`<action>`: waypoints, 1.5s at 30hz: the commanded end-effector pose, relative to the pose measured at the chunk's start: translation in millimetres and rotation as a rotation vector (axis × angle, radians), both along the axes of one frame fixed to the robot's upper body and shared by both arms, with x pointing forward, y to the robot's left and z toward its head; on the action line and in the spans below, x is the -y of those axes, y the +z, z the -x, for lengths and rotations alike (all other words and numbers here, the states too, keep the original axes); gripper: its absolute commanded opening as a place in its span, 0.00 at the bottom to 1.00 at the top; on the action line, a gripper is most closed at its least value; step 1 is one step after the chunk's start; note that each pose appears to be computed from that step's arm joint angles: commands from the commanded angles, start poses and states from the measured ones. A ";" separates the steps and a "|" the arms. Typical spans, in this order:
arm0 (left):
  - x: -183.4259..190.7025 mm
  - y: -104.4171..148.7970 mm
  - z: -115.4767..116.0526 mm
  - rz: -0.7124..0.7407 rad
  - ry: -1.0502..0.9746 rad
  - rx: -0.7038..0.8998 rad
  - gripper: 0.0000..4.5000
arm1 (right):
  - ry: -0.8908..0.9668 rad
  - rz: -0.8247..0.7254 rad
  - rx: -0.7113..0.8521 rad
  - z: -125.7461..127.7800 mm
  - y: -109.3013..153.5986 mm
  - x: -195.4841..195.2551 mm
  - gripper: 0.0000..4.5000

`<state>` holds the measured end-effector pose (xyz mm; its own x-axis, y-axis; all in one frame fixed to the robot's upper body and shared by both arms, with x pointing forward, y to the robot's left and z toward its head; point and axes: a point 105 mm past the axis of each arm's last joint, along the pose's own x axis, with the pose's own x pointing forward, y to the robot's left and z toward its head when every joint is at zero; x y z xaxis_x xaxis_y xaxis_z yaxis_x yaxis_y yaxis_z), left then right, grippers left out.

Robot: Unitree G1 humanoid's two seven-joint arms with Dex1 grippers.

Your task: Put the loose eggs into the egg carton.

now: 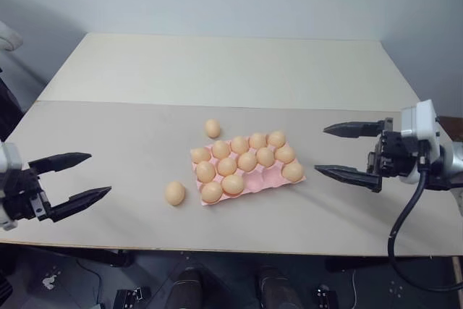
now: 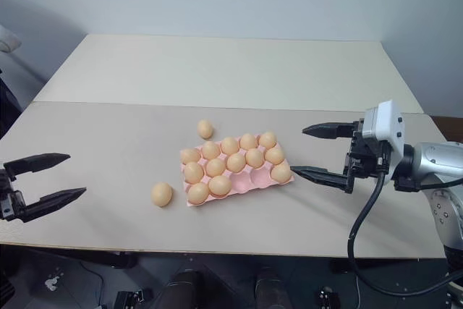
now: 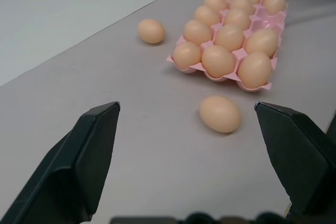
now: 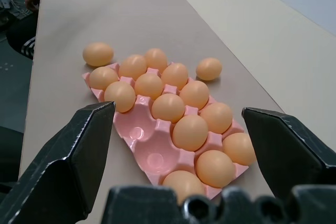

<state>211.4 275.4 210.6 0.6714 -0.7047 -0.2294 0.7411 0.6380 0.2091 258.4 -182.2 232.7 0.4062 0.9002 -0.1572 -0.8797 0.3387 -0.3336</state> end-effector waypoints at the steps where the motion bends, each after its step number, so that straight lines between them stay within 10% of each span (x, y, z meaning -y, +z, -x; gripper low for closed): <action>1: 17.4 3.2 -5.8 -0.001 -0.055 -0.016 0.99 | -0.004 0.006 0.066 5.7 13.2 0.9 1.00; 29: 98.6 -94.0 -63.6 -0.101 0.184 -0.296 0.99 | -0.053 -0.004 0.089 18.4 12.4 -0.3 1.00; 37: 98.5 -92.0 -71.9 -0.096 0.193 -0.286 0.51 | -0.068 -0.012 0.093 18.7 12.1 -0.1 1.00; 45: 82.4 -61.1 -60.9 -0.084 0.113 -0.200 0.51 | -0.072 -0.014 0.089 19.2 11.5 0.8 1.00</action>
